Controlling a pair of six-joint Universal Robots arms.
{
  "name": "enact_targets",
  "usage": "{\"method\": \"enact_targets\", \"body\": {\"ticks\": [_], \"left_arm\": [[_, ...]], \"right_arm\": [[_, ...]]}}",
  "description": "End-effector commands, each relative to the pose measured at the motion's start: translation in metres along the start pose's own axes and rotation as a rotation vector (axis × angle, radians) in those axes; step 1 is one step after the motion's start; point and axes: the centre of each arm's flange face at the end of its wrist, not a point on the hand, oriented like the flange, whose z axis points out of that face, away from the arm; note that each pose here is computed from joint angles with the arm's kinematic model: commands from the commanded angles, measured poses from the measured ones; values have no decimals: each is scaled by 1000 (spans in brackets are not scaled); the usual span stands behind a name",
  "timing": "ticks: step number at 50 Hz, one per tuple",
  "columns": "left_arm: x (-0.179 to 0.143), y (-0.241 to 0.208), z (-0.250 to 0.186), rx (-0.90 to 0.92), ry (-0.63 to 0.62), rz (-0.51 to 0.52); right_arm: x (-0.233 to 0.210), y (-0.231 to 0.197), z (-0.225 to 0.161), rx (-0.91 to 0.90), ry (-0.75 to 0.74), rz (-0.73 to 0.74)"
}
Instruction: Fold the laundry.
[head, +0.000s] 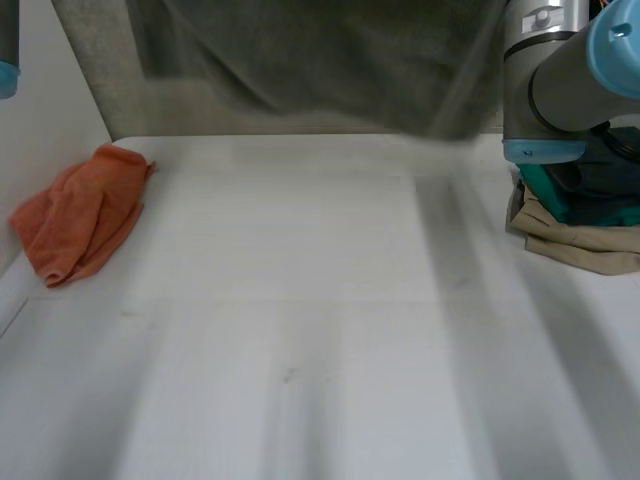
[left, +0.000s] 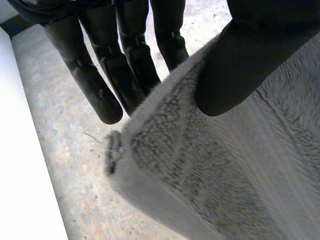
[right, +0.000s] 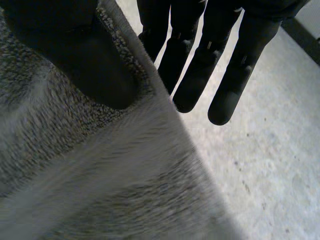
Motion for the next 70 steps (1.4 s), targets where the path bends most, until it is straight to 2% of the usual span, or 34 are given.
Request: {"method": "enact_targets", "body": {"ticks": [1,7,12,20,33,43,51,57,61,66,70], "left_arm": [[-2,63,-33,-203,31,21],[-3,115,-76,-405,72,32],[0,159,-129,-592,178,37],[-6,183,-178,-730,291,44],[-12,188,-196,-790,312,56],[-11,183,-201,-835,333,61],[-8,174,-209,-878,371,100],[-7,154,-229,-960,475,221],[-8,127,-261,-1105,614,312],[-11,90,-310,-1282,895,418],[-15,78,-324,-1269,1027,491]], "right_arm": [[-2,16,-33,-132,-115,-12],[-3,51,-77,-347,-221,-31],[-11,83,-139,-565,-374,-18],[-29,119,-204,-746,-510,45],[-17,162,-217,-1012,-380,162],[-12,174,-228,-1147,-420,228],[2,166,-224,-1151,-467,227],[32,137,-220,-1168,-533,121],[52,108,-229,-1192,-687,-19],[71,64,-265,-1275,-1002,-175],[77,56,-268,-1208,-1097,-293]]}}
